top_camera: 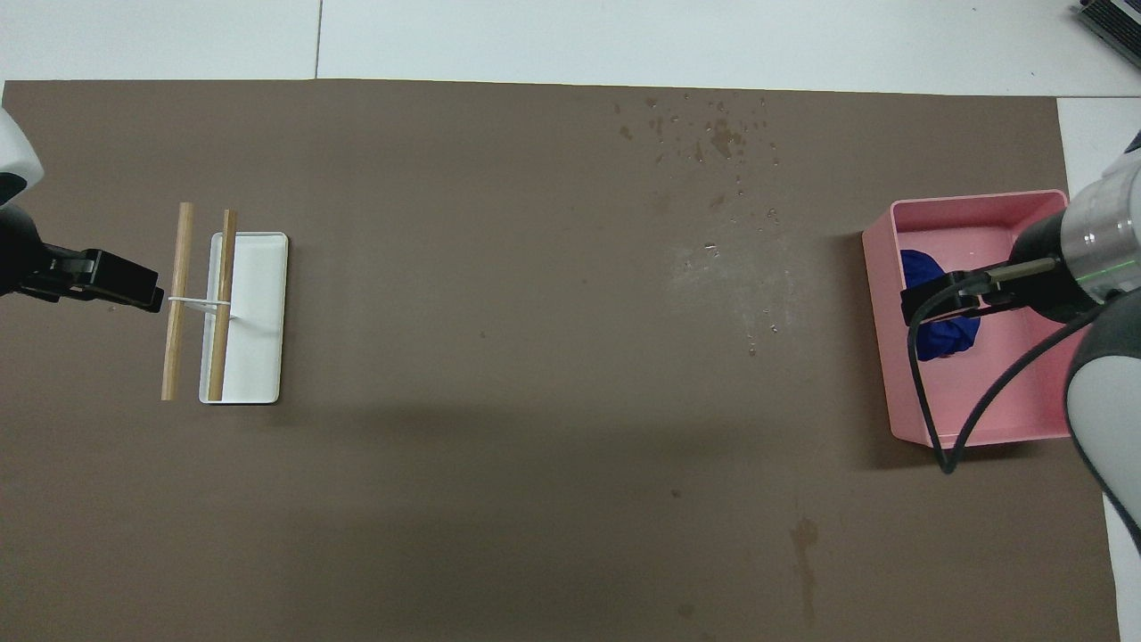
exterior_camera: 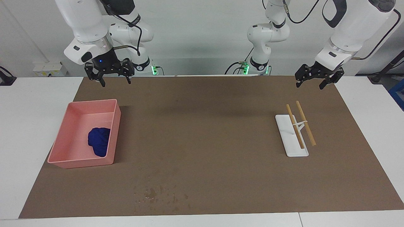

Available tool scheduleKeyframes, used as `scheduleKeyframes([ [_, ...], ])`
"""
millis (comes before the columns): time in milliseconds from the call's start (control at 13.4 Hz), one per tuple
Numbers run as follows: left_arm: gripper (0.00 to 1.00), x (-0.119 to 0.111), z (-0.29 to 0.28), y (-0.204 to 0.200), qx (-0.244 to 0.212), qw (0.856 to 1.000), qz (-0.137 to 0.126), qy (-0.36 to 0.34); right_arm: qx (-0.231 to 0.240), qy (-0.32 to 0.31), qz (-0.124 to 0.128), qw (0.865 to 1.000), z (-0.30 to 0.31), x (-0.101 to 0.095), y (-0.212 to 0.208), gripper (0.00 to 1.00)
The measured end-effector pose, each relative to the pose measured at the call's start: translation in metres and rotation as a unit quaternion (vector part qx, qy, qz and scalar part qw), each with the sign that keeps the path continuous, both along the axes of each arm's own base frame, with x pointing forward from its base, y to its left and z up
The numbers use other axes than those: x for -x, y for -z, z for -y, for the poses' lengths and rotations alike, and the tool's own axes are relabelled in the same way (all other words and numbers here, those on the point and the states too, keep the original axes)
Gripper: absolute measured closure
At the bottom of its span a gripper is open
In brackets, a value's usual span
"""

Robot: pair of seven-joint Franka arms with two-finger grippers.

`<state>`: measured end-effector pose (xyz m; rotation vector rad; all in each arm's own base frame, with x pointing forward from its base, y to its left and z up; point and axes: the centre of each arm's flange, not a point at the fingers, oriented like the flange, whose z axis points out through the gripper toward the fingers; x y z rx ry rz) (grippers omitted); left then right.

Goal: Wipe water with towel using both arms

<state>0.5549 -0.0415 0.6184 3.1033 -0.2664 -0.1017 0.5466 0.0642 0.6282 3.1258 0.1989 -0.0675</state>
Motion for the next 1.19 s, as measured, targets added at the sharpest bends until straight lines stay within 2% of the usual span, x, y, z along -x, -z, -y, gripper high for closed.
scheduleKeyframes([
  [298, 0.0, 0.0, 0.0, 0.0, 0.0, 1.0, 0.0, 0.0, -0.002, 0.007, -0.009, 1.0, 0.008, -0.01, 0.01, 0.0],
  [745, 0.0, 0.0, 0.0, 0.0, 0.0, 1.0, 0.0, 0.0, -0.001, 0.008, -0.019, 1.0, 0.01, -0.009, 0.012, 0.0],
  [1193, 0.0, 0.0, 0.0, 0.0, 0.0, 1.0, 0.0, 0.0, 0.0, 0.014, -0.016, 1.0, 0.015, -0.009, 0.01, 0.0],
])
